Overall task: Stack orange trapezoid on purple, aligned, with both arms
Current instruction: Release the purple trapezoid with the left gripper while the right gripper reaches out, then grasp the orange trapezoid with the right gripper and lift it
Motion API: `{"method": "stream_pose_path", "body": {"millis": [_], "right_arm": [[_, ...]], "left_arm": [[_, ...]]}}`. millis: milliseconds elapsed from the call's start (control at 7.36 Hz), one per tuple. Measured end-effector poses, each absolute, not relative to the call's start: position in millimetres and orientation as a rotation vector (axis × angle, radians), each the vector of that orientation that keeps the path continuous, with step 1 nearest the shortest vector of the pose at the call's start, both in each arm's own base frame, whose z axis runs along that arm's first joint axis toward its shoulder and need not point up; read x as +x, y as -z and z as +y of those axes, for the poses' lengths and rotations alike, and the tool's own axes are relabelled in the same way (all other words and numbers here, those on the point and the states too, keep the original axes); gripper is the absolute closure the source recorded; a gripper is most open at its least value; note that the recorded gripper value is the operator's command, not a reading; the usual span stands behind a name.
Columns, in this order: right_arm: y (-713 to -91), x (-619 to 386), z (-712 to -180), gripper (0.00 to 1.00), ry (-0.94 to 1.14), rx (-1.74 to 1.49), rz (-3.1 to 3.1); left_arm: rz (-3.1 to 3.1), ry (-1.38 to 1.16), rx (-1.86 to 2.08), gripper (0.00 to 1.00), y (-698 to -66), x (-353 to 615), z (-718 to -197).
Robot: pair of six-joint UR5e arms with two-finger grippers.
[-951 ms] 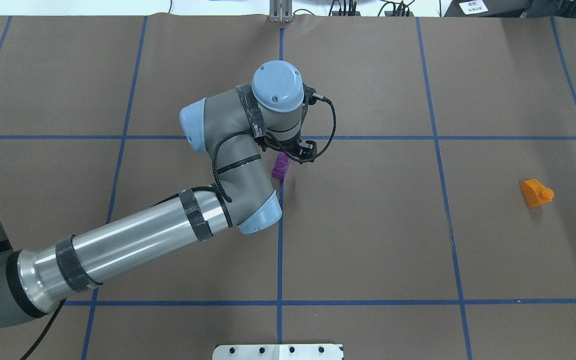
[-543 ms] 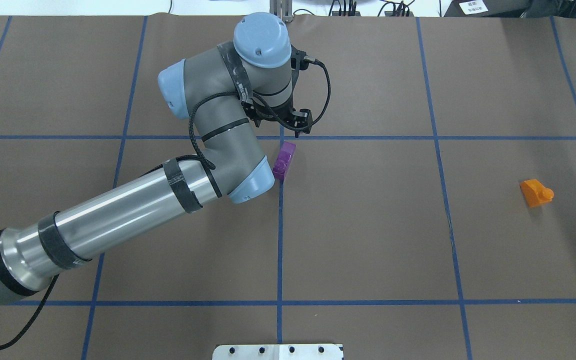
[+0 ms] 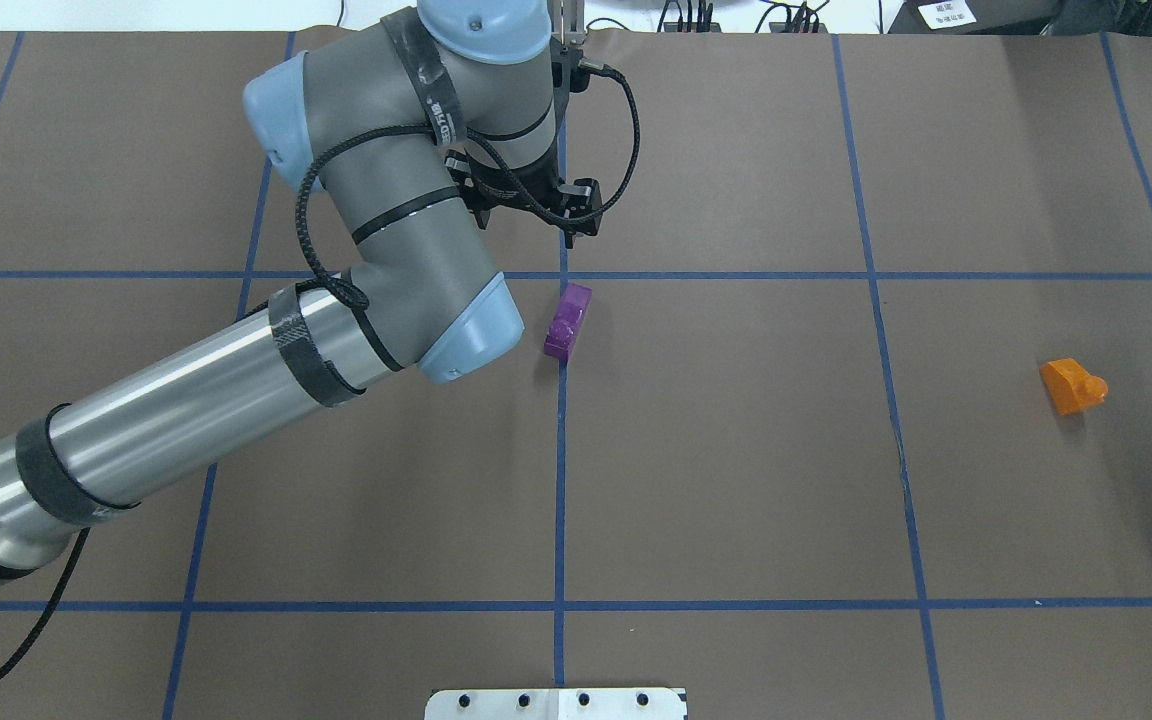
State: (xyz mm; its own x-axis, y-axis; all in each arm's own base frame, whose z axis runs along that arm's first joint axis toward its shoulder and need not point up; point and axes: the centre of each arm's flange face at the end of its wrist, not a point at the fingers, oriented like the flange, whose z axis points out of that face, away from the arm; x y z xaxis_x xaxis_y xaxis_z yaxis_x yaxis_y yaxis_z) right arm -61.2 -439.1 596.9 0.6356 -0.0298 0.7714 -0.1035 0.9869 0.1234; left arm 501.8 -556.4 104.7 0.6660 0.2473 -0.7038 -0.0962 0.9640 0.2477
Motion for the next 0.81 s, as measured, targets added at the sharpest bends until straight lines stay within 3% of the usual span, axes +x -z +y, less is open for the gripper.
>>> {"method": "stream_pose_path", "body": {"millis": [815], "right_arm": [[-604,-182,-417,0.01,0.041,0.112,-0.807]], "left_arm": [[0.806,-0.186,0.192,0.0,-149,469,-542]]}}
